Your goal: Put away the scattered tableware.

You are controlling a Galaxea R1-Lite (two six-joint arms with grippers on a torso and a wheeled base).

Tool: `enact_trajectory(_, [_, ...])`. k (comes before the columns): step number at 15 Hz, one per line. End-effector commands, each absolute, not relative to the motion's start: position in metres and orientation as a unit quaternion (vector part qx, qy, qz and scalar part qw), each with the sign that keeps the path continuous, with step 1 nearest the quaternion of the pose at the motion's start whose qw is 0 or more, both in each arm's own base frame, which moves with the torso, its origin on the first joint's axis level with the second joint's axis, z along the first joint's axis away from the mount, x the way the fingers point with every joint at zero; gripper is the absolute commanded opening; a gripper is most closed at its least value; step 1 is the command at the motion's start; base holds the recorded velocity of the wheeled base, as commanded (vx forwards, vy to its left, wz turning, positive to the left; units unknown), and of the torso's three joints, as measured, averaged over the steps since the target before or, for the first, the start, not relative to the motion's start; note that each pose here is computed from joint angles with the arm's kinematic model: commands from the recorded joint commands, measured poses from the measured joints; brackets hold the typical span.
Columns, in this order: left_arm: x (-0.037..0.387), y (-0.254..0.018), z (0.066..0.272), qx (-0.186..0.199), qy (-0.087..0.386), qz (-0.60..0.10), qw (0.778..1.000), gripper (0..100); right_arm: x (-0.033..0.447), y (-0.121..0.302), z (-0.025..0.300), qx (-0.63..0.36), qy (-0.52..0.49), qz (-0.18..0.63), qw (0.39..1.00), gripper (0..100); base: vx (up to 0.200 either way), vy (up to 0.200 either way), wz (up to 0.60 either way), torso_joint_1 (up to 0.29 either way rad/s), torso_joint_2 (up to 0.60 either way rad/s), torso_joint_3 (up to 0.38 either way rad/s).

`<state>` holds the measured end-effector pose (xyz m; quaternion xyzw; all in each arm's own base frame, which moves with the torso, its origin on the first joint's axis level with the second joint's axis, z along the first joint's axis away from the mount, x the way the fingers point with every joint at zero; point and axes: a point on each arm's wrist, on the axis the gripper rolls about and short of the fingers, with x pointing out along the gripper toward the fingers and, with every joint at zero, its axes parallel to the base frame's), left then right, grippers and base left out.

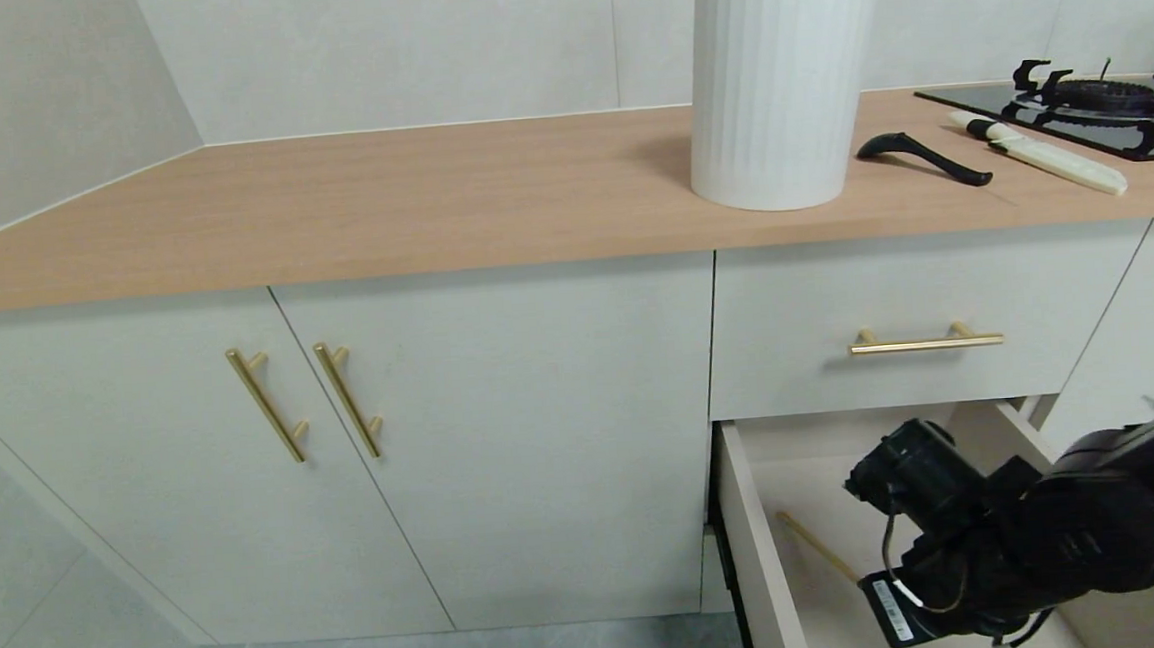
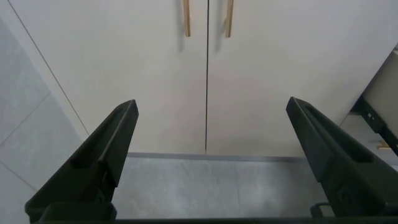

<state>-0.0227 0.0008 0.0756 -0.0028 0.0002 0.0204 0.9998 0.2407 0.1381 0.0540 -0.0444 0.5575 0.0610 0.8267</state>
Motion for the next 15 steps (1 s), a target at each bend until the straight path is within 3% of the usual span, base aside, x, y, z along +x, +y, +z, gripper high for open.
enact_trajectory(1, [-0.023, 0.001, 0.076, -0.003, 0.001, 0.021, 1.000, 100, 0.259, 0.147, 0.001, -0.040, 0.590, 0.030, 0.806, 0, 0.000, 0.000, 0.00, 0.000, 0.00, 0.000])
enact_trajectory(5, [-0.023, 0.001, 0.076, -0.003, 0.001, 0.021, 1.000, 100, 0.267, 0.150, -0.033, -0.058, 0.578, -0.002, 0.814, 0, 0.000, 0.000, 0.00, 0.000, 0.00, 0.000])
enact_trajectory(10, [-0.023, 0.001, 0.076, -0.003, 0.001, 0.021, 1.000, 100, 0.268, 0.150, -0.038, -0.060, 0.569, -0.007, 0.820, 0, 0.000, 0.000, 0.00, 0.000, 0.00, 0.000])
enact_trajectory(11, [-0.023, 0.001, 0.076, -0.003, 0.001, 0.021, 1.000, 100, 0.268, 0.150, -0.038, -0.060, 0.568, -0.007, 0.821, 100, 0.000, 0.000, 0.00, 0.000, 0.00, 0.000])
enact_trajectory(15, [-0.023, 0.001, 0.076, -0.003, 0.001, 0.021, 1.000, 100, 0.268, 0.150, -0.032, -0.057, 0.563, -0.006, 0.825, 100, 0.000, 0.000, 0.00, 0.000, 0.00, 0.000])
